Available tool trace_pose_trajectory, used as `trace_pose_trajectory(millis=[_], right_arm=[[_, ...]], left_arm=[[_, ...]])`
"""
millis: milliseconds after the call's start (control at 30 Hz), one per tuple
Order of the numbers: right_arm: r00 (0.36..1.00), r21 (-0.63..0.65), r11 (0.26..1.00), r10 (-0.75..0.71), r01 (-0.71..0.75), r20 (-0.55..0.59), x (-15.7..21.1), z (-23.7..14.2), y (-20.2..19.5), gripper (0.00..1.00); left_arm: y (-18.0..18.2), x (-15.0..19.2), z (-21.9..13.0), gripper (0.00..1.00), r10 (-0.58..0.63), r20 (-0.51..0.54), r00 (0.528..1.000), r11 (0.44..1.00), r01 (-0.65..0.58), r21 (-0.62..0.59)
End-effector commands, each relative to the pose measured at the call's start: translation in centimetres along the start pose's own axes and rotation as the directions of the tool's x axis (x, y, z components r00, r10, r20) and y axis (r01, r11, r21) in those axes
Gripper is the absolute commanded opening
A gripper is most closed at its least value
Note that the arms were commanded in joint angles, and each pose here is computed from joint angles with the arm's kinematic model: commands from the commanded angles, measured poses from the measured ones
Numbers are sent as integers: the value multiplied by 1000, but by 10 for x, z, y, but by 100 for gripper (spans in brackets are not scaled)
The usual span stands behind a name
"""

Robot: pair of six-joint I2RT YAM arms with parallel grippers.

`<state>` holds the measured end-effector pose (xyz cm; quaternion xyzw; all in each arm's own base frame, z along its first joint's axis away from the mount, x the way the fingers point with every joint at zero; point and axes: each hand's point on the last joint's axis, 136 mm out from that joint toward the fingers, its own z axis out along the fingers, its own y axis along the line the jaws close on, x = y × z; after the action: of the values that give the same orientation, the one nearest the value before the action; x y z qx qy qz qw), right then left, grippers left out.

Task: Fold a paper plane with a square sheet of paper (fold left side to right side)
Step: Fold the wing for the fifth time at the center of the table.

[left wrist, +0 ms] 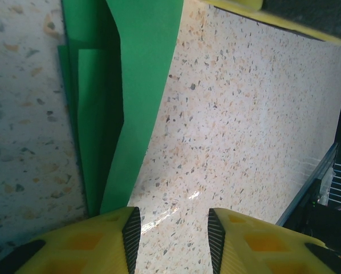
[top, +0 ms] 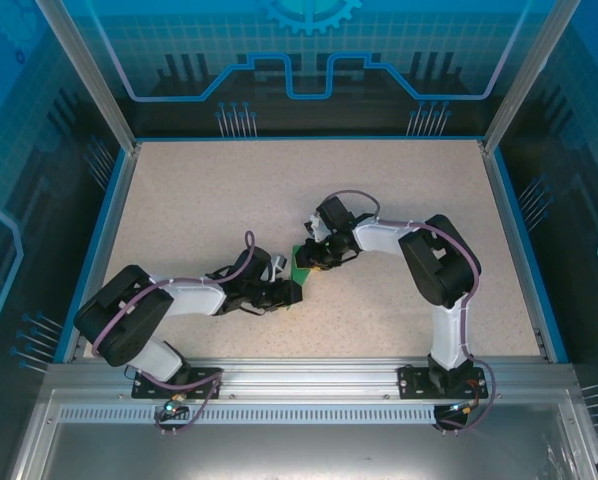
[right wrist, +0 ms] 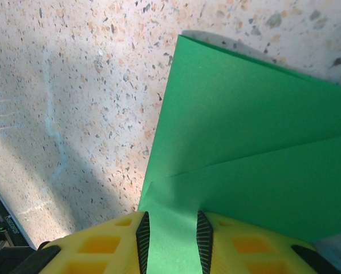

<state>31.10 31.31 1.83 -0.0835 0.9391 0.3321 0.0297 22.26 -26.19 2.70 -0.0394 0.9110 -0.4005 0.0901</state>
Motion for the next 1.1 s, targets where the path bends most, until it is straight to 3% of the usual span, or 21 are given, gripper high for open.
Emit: trace_pose_trajectory(millis=[0, 633, 933, 1067], right_arm=[[998, 85, 996, 25, -20, -59, 15, 13, -22, 32], [997, 97, 995, 32, -26, -68, 15, 12, -25, 32], [997, 93, 995, 31, -24, -69, 14, 13, -23, 32], [997, 94, 995, 31, -24, -70, 15, 13, -23, 32]], left_arm=[[26, 25, 2, 40, -48, -73, 996, 997, 44, -63], [32, 64, -10, 32, -1, -191, 982, 998, -10, -58], [-17, 21, -44, 34, 65, -41, 997, 997, -62, 51], [-38, 5, -41, 35, 100, -43, 994, 992, -96, 86]])
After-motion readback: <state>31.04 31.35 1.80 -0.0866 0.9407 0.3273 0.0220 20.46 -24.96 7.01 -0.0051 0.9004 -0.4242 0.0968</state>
